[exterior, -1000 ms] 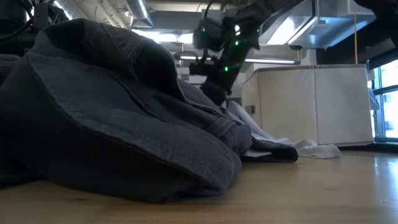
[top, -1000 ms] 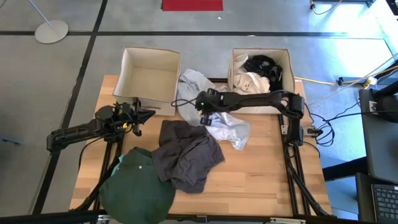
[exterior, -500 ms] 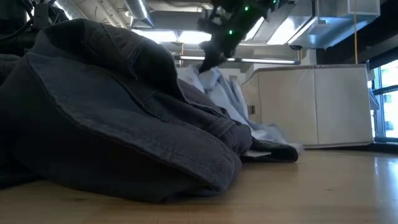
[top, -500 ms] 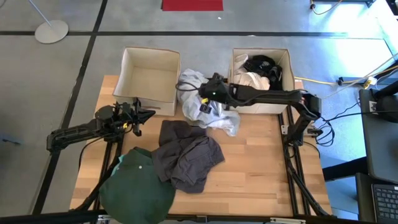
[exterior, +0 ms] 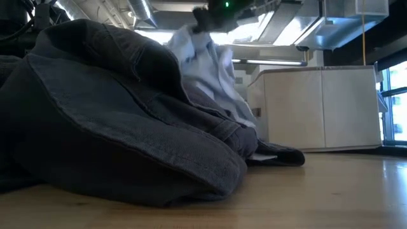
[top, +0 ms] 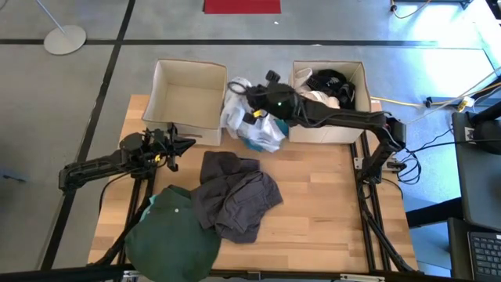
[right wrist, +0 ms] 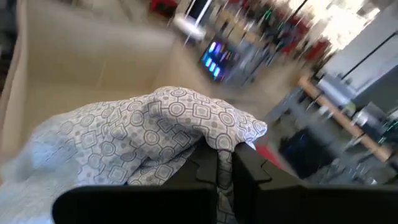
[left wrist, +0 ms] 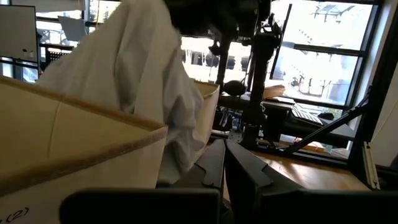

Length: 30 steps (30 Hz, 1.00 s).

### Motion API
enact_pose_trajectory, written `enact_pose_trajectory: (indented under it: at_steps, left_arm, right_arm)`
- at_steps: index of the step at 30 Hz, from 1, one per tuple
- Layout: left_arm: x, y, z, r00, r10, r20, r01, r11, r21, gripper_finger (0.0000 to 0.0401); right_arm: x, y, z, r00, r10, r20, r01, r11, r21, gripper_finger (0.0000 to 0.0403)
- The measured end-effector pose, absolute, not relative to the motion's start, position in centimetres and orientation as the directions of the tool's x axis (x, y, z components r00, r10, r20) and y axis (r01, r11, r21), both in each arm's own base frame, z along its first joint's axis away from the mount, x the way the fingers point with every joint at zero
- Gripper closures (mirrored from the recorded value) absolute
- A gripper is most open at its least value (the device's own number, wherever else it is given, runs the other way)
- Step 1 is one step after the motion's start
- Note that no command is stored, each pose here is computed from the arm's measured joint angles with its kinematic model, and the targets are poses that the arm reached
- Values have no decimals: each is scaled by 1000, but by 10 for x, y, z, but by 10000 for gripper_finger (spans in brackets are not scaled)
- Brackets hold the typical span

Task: Sort clothes
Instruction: Put the patterned white dress into the left laundry bin

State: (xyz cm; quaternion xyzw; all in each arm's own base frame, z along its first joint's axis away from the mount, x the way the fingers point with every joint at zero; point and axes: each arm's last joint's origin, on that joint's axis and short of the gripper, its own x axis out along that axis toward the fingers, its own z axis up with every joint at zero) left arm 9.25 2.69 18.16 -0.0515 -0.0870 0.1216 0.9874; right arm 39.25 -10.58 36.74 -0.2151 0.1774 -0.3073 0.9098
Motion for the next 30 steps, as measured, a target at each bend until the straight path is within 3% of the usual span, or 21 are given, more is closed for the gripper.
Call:
enact_pose_trajectory:
  at_steps: [8,17,24,30]
  left_arm:
    - [93,27,182,955,249,160,-231,965,-123,397]
    - [93,27,182,955,249,161,-231,965,-123,397]
    - [92,27,182,954,249,164,-231,965,-122,397]
    - [92,27,182,955,249,164,-231,965,-121,397]
  right_arm:
    - [388,-126,401,776,-630,-13,545,681,-490,384]
    - [377,-164,421,824,-512,243,564,701,-437,381]
    - [387,-176,423,786,-329,523,568,718,-402,380]
    - [423,-192,417,828,-288,482,505,758,-414,380]
